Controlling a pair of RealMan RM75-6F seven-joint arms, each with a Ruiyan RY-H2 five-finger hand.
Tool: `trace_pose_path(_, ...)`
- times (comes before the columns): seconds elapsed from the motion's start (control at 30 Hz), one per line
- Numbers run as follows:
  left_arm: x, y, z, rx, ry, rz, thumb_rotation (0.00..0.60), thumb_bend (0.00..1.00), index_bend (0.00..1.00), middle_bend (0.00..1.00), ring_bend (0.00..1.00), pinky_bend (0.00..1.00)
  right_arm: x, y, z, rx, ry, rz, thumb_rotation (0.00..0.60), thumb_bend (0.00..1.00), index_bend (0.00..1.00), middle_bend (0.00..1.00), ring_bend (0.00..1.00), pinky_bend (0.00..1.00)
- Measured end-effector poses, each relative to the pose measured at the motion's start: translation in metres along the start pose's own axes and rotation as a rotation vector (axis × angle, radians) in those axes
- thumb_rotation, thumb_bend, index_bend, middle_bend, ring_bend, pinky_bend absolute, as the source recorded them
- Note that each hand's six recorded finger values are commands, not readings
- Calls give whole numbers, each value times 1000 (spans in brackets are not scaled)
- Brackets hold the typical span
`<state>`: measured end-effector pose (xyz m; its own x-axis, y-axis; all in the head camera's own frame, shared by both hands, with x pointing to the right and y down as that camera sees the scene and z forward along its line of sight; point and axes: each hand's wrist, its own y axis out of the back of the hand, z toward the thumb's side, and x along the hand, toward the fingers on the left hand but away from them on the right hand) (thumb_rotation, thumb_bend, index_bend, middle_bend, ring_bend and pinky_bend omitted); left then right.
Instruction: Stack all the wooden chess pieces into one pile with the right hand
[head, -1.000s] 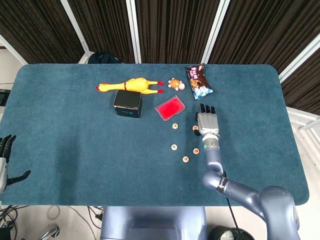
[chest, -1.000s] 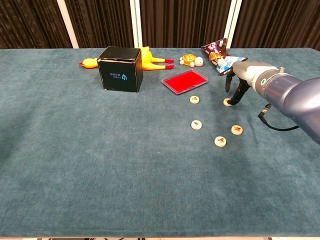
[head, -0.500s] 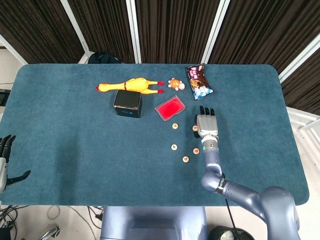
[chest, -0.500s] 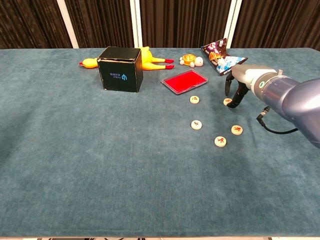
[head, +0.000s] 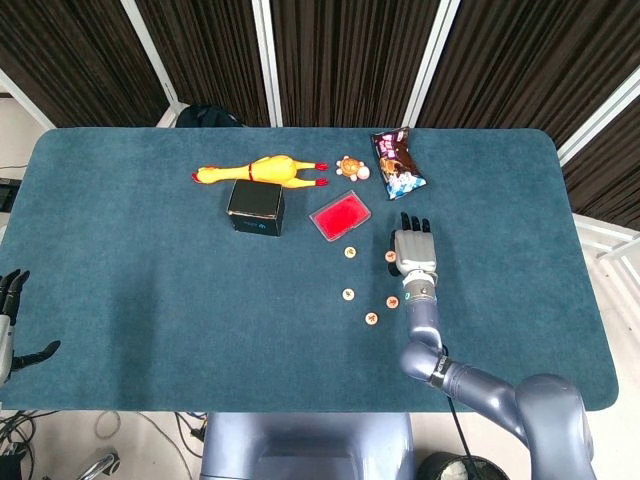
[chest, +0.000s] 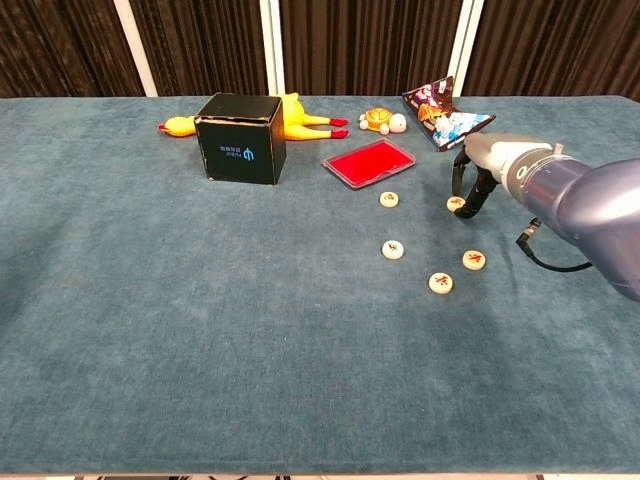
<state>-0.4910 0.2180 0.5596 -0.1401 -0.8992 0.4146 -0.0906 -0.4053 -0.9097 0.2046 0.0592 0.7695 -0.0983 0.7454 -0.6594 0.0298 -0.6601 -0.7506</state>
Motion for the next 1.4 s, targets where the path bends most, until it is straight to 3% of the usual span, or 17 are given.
trace_pose_path(0.7,1,0,-2,-5,8,0,600,4,40,22,0,143,-3,-3,9,1,8,11,600,391,525,5,15,0)
trace_pose_path(0.93,1,2,-4,-7,15,6,600,5,40,22,0,143,0,8,12,-3,33,-9,600,391,525,5,15,0)
trace_pose_path(1.2,1,3,-3,-11,16,9,600,5,41,22,0,143,24,27,7,-7,101,-2,600,390,525,4,15,0)
trace_pose_path(1.4,0,2,-1,-9,14,7,600,4,40,23,0,143,59,34,-17,1,137,41,600,390,525,5,15,0)
